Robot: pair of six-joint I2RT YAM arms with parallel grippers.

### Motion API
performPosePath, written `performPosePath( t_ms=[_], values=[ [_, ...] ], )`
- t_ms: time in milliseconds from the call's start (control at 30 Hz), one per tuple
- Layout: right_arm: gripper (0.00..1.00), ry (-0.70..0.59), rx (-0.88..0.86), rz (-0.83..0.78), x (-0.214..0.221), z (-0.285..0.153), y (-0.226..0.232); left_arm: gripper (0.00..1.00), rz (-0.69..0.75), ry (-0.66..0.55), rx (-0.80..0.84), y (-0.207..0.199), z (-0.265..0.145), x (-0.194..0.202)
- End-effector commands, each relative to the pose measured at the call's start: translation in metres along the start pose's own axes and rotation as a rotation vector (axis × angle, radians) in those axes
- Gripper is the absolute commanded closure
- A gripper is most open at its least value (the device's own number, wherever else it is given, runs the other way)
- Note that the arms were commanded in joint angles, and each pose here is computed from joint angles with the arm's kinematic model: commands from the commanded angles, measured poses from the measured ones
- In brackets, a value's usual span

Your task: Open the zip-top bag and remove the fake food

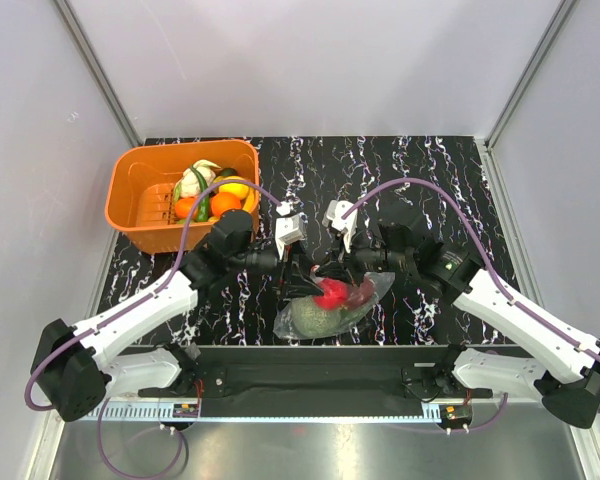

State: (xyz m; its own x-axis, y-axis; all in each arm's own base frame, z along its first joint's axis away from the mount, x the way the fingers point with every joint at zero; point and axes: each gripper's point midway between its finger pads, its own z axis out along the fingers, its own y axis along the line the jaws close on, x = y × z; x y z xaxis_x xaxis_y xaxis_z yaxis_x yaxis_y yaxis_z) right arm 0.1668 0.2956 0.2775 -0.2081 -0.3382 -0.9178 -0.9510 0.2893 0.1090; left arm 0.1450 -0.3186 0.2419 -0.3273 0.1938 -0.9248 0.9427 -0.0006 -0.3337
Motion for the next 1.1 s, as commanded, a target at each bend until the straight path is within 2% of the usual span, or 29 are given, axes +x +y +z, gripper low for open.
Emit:
performPosePath(
  t_ms=[0,67,200,233,267,333,367,467,733,1067],
  values=[
    [1.00,-0.077,-0.001,-0.053,-0.022,-0.004,0.003,0.40,0.080,-0.060,0.026,-0.008,-0.002,-0.029],
    [1.00,-0.075,-0.007,-0.053,-0.021,-0.002,0.004,0.37,0.079,-0.069,0.032,-0.009,-0.001,-0.031],
    [1.00,-0.085,-0.008,-0.054,-0.024,-0.004,0.005,0.39,0.068,-0.074,0.059,-0.008,0.004,-0.031],
    [1.00,-0.083,-0.005,-0.053,-0.024,-0.005,0.004,0.46,0.064,-0.072,0.063,-0.007,0.005,-0.030],
    [1.00,-0.086,-0.003,-0.054,-0.025,-0.006,0.004,0.60,0.060,-0.069,0.064,-0.006,0.006,-0.028],
    [1.00,-0.079,0.004,-0.052,-0.023,-0.007,0.004,0.77,0.066,-0.075,0.064,-0.005,0.006,-0.029],
    [1.00,-0.076,0.004,-0.051,-0.022,-0.007,0.004,0.89,0.064,-0.076,0.062,-0.005,0.006,-0.027],
    [1.00,-0.071,0.009,-0.041,-0.020,-0.008,0.004,1.00,0.075,-0.084,0.050,-0.004,0.005,-0.027],
    [1.00,-0.030,0.021,0.008,-0.004,-0.017,0.007,1.00,0.114,-0.130,-0.045,0.005,-0.003,-0.035],
    [1.00,0.008,0.077,0.063,0.020,-0.025,0.004,1.00,0.124,-0.163,-0.088,0.011,-0.013,-0.043]
  ],
)
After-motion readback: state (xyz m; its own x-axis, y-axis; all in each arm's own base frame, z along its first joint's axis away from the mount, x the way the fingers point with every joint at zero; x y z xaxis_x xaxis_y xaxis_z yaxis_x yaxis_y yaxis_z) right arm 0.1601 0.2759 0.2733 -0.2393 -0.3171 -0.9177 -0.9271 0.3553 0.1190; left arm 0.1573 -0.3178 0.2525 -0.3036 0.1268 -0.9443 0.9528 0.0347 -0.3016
